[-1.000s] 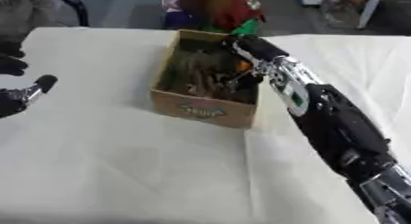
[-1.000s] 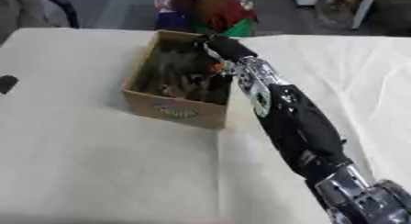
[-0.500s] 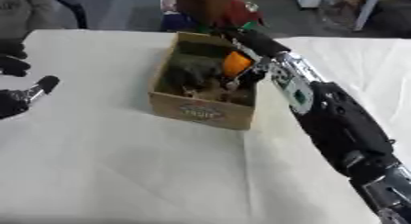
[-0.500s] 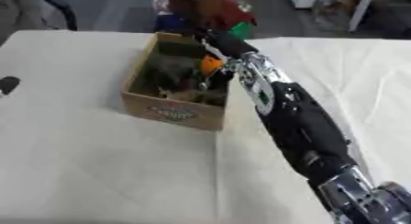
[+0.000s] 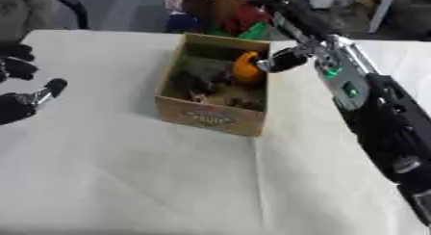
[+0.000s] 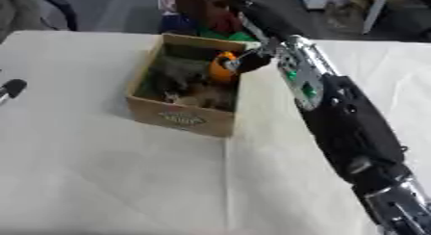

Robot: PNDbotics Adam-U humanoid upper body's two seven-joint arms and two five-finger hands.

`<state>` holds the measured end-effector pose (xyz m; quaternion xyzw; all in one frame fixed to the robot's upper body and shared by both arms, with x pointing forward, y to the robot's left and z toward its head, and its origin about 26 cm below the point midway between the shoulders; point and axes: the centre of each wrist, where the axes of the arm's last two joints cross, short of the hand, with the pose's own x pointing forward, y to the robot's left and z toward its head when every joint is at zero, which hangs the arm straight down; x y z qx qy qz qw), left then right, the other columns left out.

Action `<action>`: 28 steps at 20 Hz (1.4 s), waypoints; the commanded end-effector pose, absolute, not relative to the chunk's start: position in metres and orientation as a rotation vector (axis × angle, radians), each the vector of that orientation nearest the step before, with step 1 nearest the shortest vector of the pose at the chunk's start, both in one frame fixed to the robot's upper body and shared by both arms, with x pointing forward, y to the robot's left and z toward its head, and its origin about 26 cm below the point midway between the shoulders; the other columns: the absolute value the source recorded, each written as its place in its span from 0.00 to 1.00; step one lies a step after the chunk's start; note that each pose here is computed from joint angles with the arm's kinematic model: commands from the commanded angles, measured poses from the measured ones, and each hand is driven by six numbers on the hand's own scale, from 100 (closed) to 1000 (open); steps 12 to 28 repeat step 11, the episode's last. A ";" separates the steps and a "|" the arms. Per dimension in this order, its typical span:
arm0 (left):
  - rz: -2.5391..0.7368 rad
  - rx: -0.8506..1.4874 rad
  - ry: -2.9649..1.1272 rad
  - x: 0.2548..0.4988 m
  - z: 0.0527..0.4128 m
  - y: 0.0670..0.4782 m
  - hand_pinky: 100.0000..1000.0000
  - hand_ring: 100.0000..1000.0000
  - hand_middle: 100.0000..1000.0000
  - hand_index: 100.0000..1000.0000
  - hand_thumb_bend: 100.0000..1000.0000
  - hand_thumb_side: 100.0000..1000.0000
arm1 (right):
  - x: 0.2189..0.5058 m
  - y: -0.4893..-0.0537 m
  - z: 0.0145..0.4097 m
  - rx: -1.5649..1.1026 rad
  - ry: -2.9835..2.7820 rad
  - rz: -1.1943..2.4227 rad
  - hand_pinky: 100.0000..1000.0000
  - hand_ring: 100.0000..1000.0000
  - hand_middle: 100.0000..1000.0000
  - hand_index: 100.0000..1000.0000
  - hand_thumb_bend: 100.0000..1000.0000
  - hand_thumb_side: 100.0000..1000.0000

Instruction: Pick up objects on the table and place them in the box.

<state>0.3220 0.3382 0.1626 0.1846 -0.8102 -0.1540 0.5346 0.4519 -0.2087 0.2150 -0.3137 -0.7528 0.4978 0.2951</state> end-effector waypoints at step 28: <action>-0.339 0.499 -1.948 0.317 0.170 0.346 0.60 0.60 0.59 0.67 0.59 0.00 | 0.393 -0.294 0.235 -0.963 -2.021 1.033 0.73 0.82 0.76 0.92 0.20 0.00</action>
